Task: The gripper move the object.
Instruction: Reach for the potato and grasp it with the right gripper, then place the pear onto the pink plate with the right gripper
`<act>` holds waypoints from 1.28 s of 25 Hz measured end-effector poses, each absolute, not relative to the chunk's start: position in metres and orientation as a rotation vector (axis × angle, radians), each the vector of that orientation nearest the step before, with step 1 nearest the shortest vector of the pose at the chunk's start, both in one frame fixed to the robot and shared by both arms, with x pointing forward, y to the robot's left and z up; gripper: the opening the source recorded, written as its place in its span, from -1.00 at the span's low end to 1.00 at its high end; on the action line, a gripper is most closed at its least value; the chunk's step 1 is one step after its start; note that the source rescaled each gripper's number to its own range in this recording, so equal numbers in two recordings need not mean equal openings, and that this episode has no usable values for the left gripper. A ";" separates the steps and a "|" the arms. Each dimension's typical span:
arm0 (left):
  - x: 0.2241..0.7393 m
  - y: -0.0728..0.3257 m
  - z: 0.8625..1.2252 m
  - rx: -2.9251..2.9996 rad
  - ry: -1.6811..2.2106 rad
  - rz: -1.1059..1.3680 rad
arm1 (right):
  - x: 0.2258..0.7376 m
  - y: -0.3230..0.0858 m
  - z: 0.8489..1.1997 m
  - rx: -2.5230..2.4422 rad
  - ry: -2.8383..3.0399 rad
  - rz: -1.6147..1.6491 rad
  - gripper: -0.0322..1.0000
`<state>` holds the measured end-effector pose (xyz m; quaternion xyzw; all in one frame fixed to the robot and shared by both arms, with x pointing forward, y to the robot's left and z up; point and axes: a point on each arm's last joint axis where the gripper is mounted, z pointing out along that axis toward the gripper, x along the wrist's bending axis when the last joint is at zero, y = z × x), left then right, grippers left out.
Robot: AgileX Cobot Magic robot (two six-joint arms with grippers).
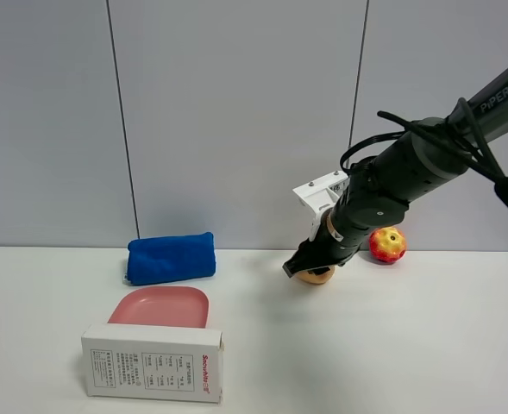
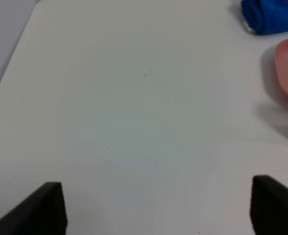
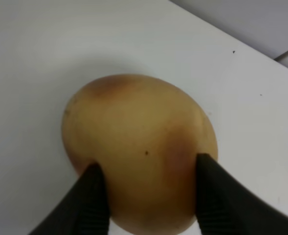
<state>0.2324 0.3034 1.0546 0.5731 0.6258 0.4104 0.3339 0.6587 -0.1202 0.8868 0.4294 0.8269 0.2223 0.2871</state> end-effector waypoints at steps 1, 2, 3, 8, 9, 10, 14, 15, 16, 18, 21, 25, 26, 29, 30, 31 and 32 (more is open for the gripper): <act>0.232 0.303 1.055 1.496 1.634 1.071 | 0.659 -0.120 0.887 1.147 2.209 0.594 -0.60; 0.232 0.303 1.055 1.496 1.634 1.071 | 0.659 -0.120 0.887 1.147 2.209 0.594 -0.70; 0.232 0.303 1.055 1.496 1.634 1.071 | 0.659 -0.120 0.887 1.146 2.210 0.594 -0.84; 0.232 0.303 1.055 1.496 1.634 1.071 | 0.659 -0.120 0.887 1.144 2.209 0.595 -0.91; 0.232 0.303 1.055 1.496 1.634 1.071 | 0.659 -0.120 0.888 1.147 2.208 0.594 -0.91; 0.232 0.303 1.055 1.496 1.634 1.071 | 0.658 -0.120 0.889 1.148 2.205 0.592 -0.91; 0.232 0.303 1.055 1.496 1.634 1.071 | 0.656 -0.118 0.900 1.159 2.184 0.587 -0.92; 0.232 0.303 1.055 1.496 1.634 1.071 | 0.655 -0.118 0.907 1.166 2.169 0.593 -0.92; 0.232 0.303 1.055 1.496 1.634 1.071 | 0.654 -0.117 0.916 1.174 2.154 0.602 -0.93; 0.232 0.303 1.055 1.496 1.634 1.071 | 0.646 -0.109 0.943 1.179 2.115 0.663 -0.94; 0.232 0.303 1.055 1.496 1.634 1.071 | 0.632 -0.089 0.969 1.119 2.115 0.731 -0.93; 0.232 0.303 1.055 1.496 1.634 1.071 | 0.607 -0.050 0.993 0.957 2.167 0.811 -0.93; 0.232 0.303 1.055 1.496 1.634 1.071 | 0.601 -0.038 0.997 0.920 2.181 0.836 -0.93; 0.232 0.303 1.055 1.496 1.634 1.071 | 0.588 -0.008 1.009 0.864 2.213 0.921 -0.93; 0.232 0.303 1.055 1.496 1.634 1.071 | 0.586 0.000 1.015 0.873 2.216 0.960 -0.93; 0.232 0.303 1.055 1.496 1.634 1.071 | 0.585 0.007 1.018 0.883 2.225 0.982 -0.93; 0.232 0.303 1.055 1.496 1.634 1.071 | 0.585 0.012 1.022 0.897 2.230 1.002 -0.93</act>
